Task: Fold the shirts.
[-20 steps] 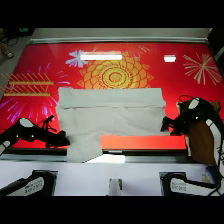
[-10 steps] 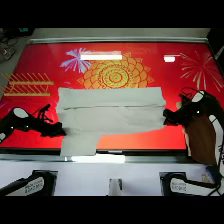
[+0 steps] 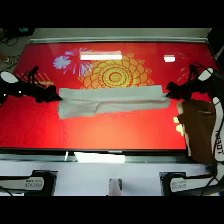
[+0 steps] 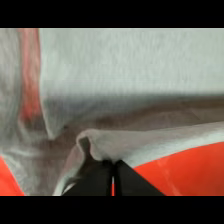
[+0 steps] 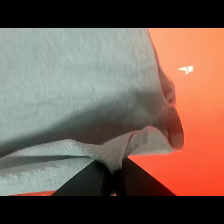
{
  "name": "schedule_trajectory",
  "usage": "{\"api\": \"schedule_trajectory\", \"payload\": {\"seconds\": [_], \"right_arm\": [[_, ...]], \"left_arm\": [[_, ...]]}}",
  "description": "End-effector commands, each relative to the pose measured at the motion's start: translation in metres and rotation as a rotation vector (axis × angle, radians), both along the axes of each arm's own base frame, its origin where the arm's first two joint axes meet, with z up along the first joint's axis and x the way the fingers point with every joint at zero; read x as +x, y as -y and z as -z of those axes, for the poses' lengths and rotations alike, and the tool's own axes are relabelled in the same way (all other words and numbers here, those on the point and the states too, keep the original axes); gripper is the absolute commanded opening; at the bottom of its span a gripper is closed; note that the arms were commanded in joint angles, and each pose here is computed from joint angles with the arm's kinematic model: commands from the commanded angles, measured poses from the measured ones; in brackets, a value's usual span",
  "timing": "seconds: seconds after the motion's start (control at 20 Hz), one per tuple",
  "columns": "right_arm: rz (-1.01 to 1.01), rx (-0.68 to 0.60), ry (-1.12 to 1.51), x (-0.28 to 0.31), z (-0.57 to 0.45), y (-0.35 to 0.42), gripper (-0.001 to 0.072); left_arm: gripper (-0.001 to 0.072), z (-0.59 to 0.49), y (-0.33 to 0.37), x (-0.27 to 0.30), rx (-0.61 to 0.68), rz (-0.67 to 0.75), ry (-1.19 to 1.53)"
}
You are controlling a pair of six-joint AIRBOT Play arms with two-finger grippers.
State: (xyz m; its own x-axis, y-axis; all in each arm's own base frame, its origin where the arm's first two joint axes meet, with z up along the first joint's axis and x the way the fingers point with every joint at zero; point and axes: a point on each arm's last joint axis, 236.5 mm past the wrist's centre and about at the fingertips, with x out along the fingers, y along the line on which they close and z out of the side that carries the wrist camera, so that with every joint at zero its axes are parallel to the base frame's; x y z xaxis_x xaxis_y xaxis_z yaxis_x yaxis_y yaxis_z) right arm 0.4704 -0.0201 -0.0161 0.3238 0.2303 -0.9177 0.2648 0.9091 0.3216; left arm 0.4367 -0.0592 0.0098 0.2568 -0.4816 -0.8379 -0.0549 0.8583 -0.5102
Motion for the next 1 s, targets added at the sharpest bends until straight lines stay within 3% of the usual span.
{"api": "schedule_trajectory", "payload": {"seconds": [0.0,0.3,0.35,0.45,0.5,0.65,0.75,0.95], "right_arm": [[0.014,-0.057,0.042,0.046,0.017,0.001,0.003],[0.051,-0.04,0.017,0.067,0.053,-0.002,0.0033],[0.055,-0.017,0.01,0.067,0.057,-0.006,0.0062],[0.04,0.028,0.021,0.07,0.056,-0.017,0.0289],[0.017,0.029,0.035,0.071,0.052,-0.019,0.0429],[-0.036,-0.095,0.063,0.069,0.035,0.009,0.0657],[0.031,-0.097,0.038,0.064,0.036,0.03,0.0666],[0.113,0.052,-0.023,0.059,0.057,0.027,0.0667]], "left_arm": [[0.0039,0.02,0.003,0.036,-0.014,-0.027,-0.038],[0.0042,0.067,0.001,0.052,-0.029,-0.088,-0.117],[0.0075,0.074,0.002,0.051,-0.034,-0.103,-0.142],[0.0542,0.08,0.006,0.047,-0.054,-0.131,-0.186],[0.0603,0.077,0.006,0.046,-0.054,-0.122,-0.188],[0.0601,0.043,0.003,0.05,-0.056,-0.07,-0.141],[0.0598,0.008,0.003,0.057,-0.044,-0.018,-0.065],[0.0598,-0.059,0.013,0.067,-0.024,0.027,0.099]]}}
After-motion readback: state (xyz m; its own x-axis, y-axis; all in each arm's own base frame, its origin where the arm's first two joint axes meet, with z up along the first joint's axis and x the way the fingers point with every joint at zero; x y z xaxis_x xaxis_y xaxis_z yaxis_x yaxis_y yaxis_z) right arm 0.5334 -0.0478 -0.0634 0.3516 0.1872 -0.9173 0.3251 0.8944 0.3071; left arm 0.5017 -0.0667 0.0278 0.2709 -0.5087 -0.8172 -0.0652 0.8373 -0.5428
